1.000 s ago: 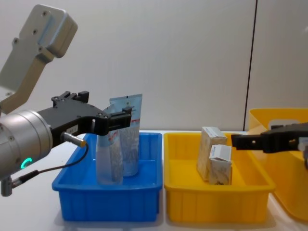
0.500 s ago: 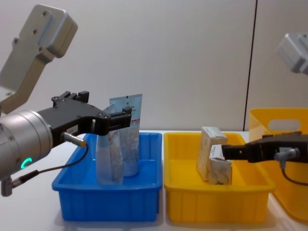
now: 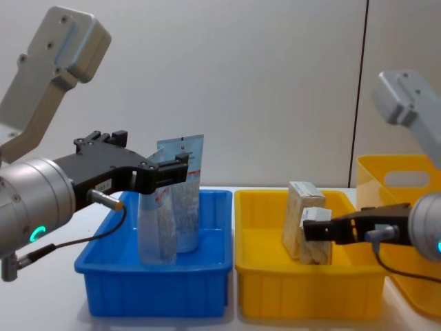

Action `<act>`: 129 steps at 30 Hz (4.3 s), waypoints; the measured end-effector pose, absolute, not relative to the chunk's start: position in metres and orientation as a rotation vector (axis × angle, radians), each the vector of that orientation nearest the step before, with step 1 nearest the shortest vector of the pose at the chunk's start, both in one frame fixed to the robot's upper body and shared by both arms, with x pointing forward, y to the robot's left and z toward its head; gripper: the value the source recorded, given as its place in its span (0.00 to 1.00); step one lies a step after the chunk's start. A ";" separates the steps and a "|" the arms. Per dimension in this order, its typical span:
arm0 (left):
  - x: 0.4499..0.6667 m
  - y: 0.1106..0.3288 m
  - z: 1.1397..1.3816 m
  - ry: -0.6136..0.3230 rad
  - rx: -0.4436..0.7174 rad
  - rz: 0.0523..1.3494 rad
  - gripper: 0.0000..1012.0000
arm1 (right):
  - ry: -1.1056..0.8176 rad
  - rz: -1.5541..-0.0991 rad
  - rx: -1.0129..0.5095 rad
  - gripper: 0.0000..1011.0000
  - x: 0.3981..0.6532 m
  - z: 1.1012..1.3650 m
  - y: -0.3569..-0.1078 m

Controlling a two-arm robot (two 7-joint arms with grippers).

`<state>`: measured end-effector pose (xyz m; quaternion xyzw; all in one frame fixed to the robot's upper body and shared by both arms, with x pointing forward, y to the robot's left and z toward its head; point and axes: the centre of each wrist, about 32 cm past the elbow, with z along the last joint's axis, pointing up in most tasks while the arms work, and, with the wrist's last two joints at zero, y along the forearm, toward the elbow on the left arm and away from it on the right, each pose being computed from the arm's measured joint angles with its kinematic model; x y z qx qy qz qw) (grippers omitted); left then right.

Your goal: Bimanual collaborative sorting of washing and personal care products

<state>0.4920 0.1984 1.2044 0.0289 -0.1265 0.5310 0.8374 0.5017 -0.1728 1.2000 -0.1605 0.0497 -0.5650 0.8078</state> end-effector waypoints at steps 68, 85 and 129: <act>0.492 0.198 1.204 -0.268 0.061 1.124 0.99 | 0.094 -1.202 -0.350 0.36 0.530 1.184 -0.141; 0.492 0.198 1.204 -0.268 0.061 1.124 0.99 | 0.009 -1.172 -0.114 0.33 0.523 1.239 -0.162; 0.492 0.198 1.204 -0.268 0.061 1.124 0.99 | 0.055 -1.645 -0.260 0.24 0.576 1.232 -0.254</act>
